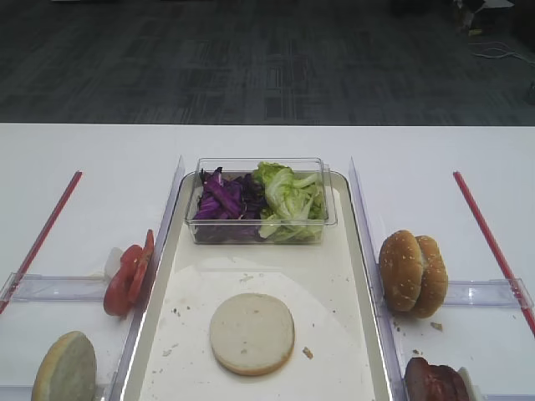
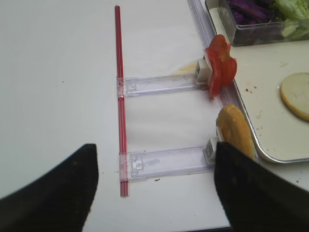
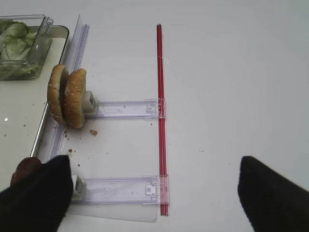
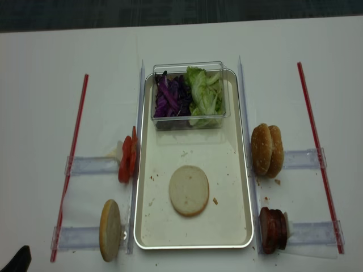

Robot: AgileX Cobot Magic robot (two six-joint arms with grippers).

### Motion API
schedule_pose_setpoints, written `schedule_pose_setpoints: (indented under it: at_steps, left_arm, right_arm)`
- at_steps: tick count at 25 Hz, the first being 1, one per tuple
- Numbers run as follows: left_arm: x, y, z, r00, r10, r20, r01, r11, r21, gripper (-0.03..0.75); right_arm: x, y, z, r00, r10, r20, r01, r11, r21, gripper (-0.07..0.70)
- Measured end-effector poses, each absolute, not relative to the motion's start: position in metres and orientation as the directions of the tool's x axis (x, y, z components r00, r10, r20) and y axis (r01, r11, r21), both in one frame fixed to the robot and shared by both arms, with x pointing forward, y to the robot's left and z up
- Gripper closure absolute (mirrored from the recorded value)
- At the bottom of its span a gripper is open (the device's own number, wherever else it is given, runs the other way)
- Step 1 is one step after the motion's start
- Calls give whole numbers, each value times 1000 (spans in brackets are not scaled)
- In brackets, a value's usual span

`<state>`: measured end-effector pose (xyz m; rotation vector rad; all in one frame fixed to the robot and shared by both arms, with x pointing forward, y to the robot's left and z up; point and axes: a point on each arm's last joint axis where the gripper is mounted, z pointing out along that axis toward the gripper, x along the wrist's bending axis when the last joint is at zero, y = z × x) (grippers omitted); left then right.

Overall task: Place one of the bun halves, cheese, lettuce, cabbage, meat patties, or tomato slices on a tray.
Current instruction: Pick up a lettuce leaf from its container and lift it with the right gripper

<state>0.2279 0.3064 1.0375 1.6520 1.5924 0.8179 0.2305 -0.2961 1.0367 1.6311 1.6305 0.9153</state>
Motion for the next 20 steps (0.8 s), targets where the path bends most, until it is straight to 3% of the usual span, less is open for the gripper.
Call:
schedule_pose_setpoints:
  at_steps: [20]
  left_arm:
    - [228, 306, 1037, 49, 999, -23, 563, -9, 826, 239]
  right_arm:
    - [231, -296, 1037, -16, 999, 31, 547, -17, 837, -62]
